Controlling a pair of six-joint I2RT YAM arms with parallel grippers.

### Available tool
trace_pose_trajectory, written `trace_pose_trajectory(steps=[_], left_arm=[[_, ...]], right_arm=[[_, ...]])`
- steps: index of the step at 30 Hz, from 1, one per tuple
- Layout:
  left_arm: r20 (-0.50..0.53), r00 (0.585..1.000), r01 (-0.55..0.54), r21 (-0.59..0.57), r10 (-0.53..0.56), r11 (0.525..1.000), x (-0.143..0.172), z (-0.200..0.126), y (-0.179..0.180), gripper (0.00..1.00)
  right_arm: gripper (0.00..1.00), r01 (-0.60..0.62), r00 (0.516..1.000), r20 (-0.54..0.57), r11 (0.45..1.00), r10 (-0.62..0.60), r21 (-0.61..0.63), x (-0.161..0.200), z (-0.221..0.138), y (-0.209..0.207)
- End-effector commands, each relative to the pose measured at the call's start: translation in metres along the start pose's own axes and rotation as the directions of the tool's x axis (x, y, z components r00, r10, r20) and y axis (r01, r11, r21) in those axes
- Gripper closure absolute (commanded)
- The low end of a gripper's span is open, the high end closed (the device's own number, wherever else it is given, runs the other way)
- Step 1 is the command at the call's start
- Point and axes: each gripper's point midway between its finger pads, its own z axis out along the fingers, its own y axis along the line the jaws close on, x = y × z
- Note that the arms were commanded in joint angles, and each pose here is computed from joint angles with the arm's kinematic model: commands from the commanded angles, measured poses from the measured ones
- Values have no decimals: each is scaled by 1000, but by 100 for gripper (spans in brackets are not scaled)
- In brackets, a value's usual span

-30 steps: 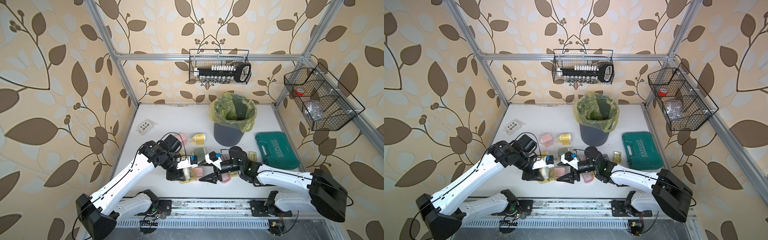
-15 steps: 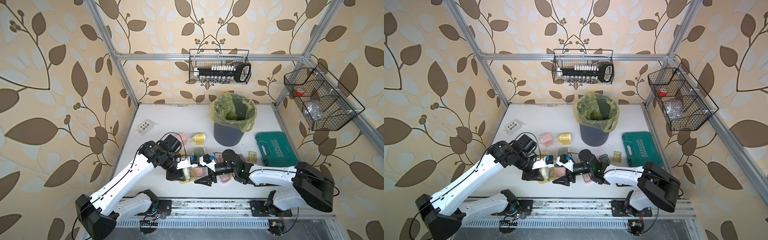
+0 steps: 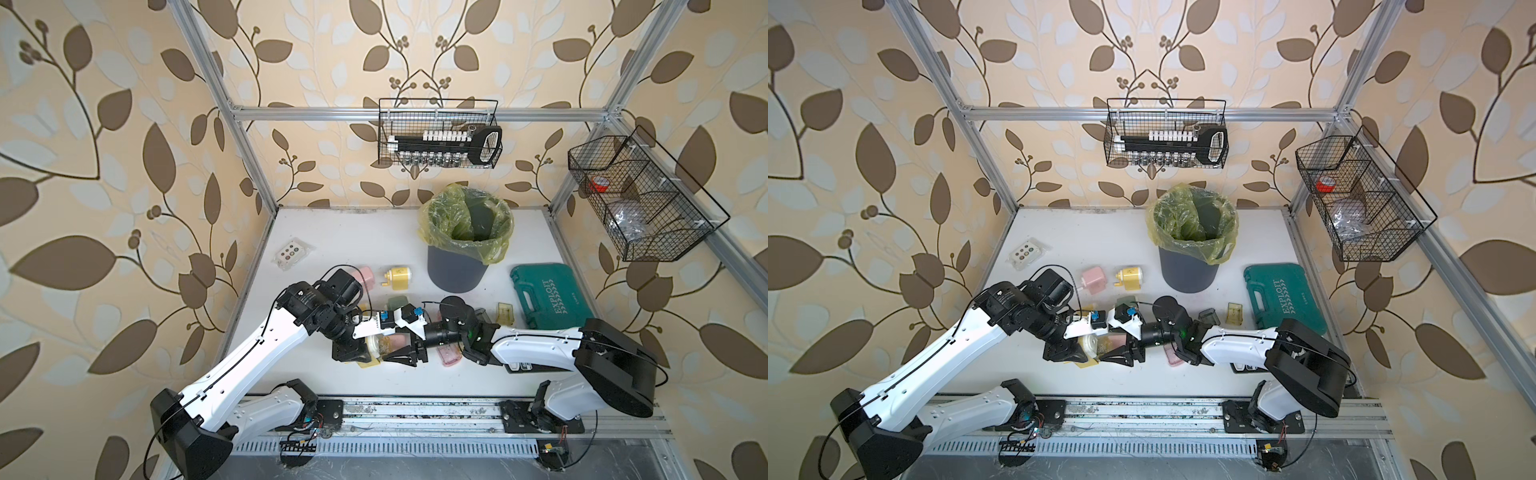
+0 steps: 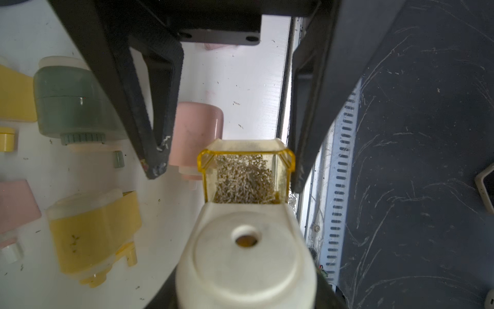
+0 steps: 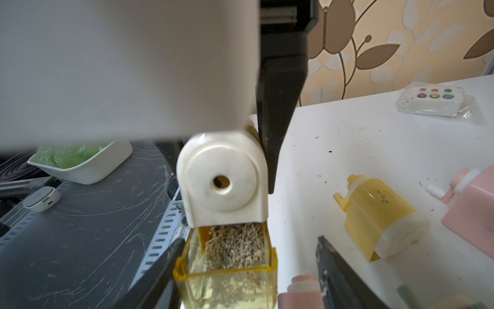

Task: Take out the pencil sharpener tray and clean the shavings
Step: Open the container of the pencil sharpener.

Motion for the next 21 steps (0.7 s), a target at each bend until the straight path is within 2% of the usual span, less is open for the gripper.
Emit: trace_pose_trajectory(steps=[1, 12, 21], left_arm=[[38, 999, -18, -12, 18, 1000, -11, -11, -3, 100], [35, 999, -14, -12, 15, 1000, -12, -11, -2, 100], [37, 999, -17, -11, 18, 1000, -13, -11, -1, 100]], right_arm=[[30, 6, 1000, 17, 999, -5, -46, -10, 6, 7], [36, 2, 1000, -23, 997, -4, -79, 3, 8, 21], [51, 3, 1000, -20, 998, -4, -69, 1, 9, 20]])
